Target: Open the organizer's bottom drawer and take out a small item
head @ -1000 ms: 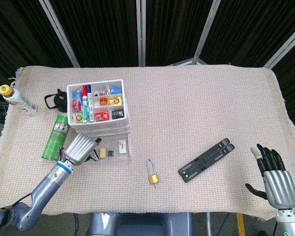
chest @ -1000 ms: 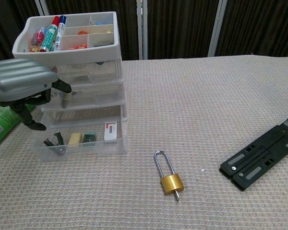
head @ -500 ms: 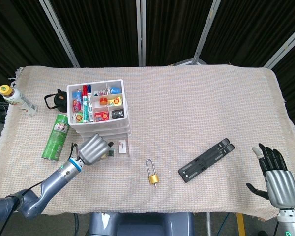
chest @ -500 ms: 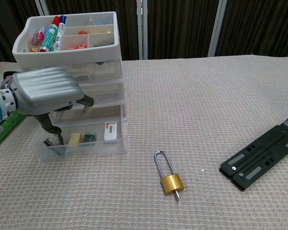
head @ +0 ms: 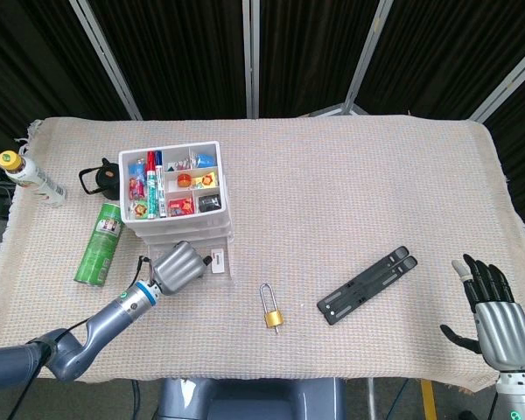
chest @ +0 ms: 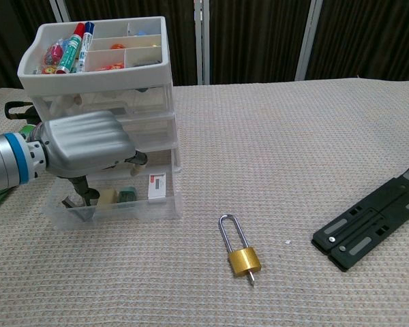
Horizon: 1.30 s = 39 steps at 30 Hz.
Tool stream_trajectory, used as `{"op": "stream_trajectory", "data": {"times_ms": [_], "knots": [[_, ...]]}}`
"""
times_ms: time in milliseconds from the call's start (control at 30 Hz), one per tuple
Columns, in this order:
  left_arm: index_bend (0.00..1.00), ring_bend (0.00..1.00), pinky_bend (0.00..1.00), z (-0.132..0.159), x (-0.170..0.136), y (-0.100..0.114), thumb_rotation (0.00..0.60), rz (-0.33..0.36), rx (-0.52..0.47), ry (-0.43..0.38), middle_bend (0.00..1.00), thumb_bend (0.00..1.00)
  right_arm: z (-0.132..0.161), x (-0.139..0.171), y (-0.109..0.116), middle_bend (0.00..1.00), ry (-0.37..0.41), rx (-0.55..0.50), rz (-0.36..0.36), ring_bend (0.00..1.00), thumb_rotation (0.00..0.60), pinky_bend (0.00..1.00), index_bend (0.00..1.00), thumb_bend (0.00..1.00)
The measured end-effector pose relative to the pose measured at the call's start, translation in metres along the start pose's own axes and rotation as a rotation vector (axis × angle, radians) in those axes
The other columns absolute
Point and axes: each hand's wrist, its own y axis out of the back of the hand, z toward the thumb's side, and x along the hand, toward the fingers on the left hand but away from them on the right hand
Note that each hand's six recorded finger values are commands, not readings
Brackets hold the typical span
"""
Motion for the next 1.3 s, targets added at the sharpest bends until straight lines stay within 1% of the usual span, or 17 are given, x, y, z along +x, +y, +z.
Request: {"op": "stream_trajectory", "data": {"times_ms": [267,700,833,933,1133,1300], "knots": [[0.4,0.91,0.81,0.004,0.006,-0.006,0.6,-0.019,0.012,-0.012,0.96,0.14,-0.001,0.0,0.0,0.0,-0.001,-0.003,0.001,0.0,0.6,0.0,0.0,0.0],[0.39,0.91,0.81,0.01,0.02,-0.009,0.6,-0.041,-0.012,-0.008,0.96,0.14,-0.002,-0.002,-0.001,0.0,-0.006,-0.009,0.008,0.0,0.6,0.0,0.0,0.0],[0.41,0.91,0.81,0.012,0.023,-0.011,0.6,-0.053,-0.01,-0.01,0.96,0.14,-0.003,-0.002,0.0,0.0,-0.006,-0.013,0.009,0.0,0.6,0.0,0.0,0.0],[0.42,0.91,0.81,0.014,0.026,-0.012,0.6,-0.059,-0.005,-0.013,0.96,0.17,-0.003,-0.002,0.0,0.0,-0.005,-0.015,0.01,0.0,0.6,0.0,0.0,0.0],[0.49,0.91,0.81,0.019,0.028,-0.014,0.6,-0.074,-0.002,-0.022,0.96,0.28,-0.003,-0.002,-0.001,0.0,-0.005,-0.017,0.014,0.0,0.6,0.0,0.0,0.0],[0.52,0.91,0.81,0.019,0.027,-0.015,0.6,-0.083,-0.009,-0.024,0.96,0.28,-0.003,-0.002,-0.001,0.0,-0.005,-0.017,0.014,0.0,0.6,0.0,0.0,0.0]]}}
